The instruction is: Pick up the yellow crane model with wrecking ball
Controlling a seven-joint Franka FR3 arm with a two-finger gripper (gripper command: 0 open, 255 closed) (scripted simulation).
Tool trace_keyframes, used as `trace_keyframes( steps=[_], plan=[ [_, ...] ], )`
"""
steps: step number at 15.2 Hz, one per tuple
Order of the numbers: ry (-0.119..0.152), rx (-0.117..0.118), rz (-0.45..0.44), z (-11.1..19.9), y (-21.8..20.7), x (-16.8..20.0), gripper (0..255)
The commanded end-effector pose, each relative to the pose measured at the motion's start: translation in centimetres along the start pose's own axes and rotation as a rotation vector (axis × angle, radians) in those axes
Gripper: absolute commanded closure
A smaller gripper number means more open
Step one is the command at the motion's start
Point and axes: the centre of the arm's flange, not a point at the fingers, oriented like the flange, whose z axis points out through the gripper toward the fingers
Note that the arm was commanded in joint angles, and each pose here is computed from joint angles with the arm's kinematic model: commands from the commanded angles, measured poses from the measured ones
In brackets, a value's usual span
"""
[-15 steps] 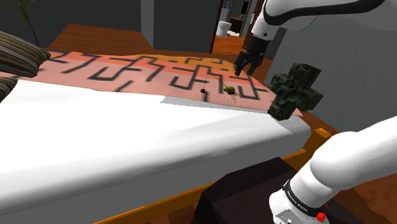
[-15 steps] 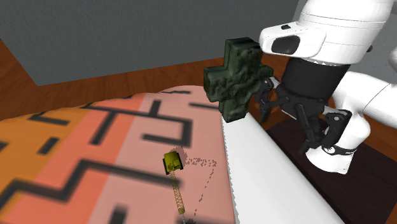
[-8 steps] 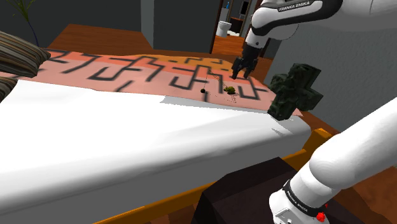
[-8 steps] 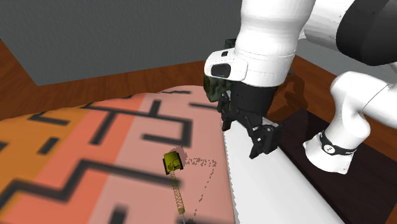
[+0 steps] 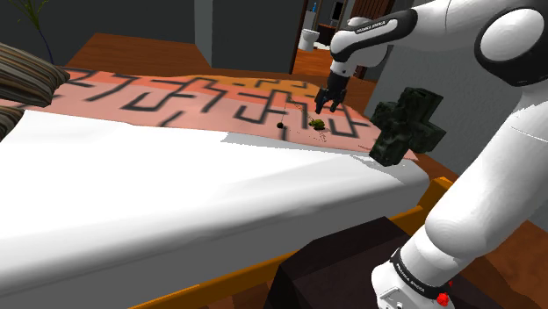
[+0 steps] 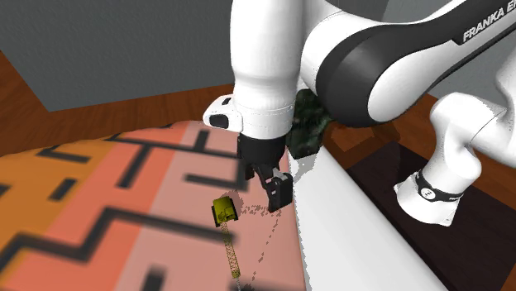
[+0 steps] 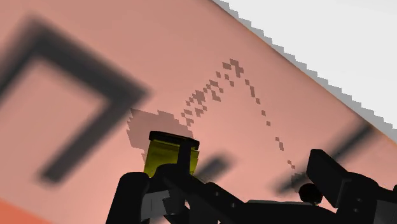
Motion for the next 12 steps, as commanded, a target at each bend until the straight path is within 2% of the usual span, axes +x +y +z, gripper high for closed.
trace_keyframes(
  steps=[1, 7, 12],
  plan=[
    [-0.006, -0.001, 0.000, 1.7, 1.7, 1.5, 0],
    [-0.021, -0.003, 0.001, 5.7, 6.3, 5.9, 0],
    [-0.021, -0.003, 0.001, 8.3, 6.4, 5.8, 0]
  ],
)
